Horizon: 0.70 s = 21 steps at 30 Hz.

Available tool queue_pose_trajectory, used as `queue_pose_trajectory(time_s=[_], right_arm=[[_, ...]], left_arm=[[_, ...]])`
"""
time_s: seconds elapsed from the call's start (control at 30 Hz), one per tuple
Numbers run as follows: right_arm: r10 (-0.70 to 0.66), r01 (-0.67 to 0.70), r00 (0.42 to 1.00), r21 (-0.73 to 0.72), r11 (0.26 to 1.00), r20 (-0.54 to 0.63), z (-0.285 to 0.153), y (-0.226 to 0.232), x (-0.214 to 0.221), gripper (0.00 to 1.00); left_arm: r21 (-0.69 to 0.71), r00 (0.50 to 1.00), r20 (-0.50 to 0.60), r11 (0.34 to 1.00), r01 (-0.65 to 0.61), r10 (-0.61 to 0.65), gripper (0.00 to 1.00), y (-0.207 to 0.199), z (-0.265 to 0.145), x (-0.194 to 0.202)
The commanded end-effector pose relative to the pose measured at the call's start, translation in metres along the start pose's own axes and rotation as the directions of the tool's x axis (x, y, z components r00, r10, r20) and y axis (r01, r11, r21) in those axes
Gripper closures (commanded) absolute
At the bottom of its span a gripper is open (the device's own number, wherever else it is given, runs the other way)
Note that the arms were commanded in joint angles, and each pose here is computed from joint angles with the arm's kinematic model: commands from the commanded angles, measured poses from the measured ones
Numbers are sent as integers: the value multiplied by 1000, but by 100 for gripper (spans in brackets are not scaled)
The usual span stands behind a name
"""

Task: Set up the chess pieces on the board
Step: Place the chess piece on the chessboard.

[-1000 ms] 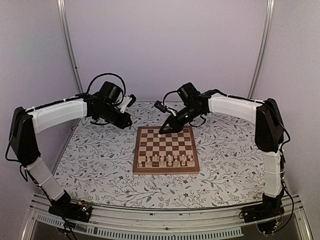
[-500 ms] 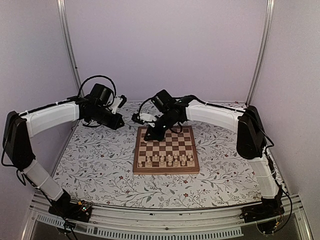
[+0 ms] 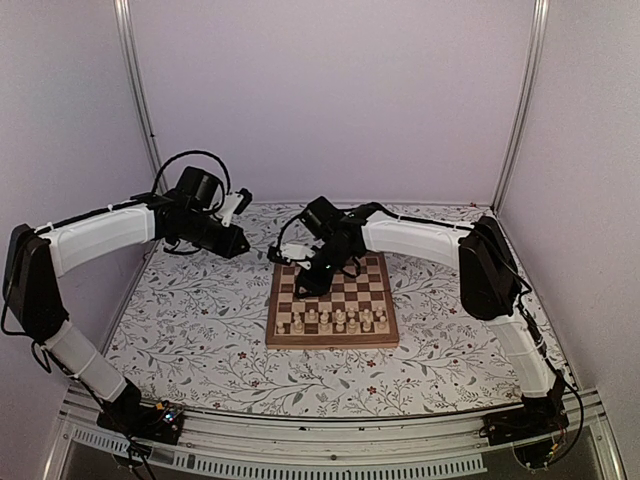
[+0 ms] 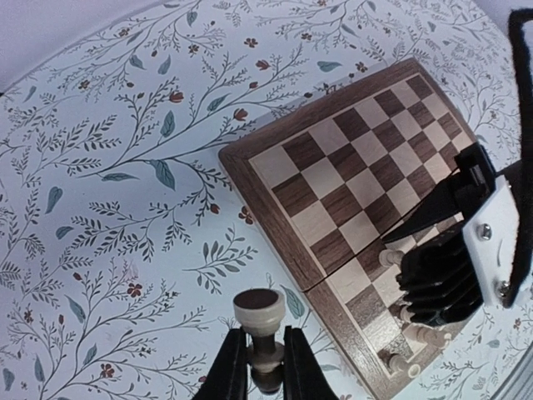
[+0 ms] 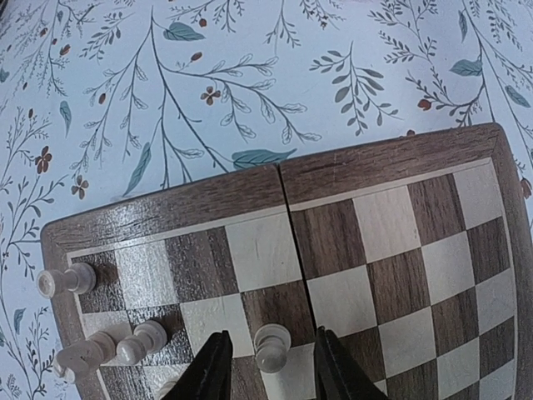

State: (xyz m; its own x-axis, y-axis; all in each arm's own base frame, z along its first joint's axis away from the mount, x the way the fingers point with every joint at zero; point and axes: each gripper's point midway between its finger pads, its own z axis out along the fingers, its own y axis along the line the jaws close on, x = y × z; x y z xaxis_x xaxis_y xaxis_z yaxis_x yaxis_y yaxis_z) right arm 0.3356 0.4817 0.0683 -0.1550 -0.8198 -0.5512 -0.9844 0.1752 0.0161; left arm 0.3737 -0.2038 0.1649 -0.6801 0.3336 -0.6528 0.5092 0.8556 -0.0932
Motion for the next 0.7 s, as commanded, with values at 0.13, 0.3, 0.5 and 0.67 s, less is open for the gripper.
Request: queue_pose_trajectory(time_s=[0.13,0.3,0.5,0.67], right_arm=[[-87,93,986,-34,995,141,-85,20,-41,61],[-303,292,938,82,953,170,-134,34,-28,57],[-465,443,876,173,880,124,-158,35,-19,54],[-527,503,845,200,841,91,-160,38,-21,51]], left_arm=[[262,1000,4,965,-22,21,87,-43,2,-2],[493,997,-42,869,-37,66,85,-100,2,3],[652,991,-83,758,-23,102,85,-143,5,6],[725,985,-133,689,19,113,85,-162,8,10]])
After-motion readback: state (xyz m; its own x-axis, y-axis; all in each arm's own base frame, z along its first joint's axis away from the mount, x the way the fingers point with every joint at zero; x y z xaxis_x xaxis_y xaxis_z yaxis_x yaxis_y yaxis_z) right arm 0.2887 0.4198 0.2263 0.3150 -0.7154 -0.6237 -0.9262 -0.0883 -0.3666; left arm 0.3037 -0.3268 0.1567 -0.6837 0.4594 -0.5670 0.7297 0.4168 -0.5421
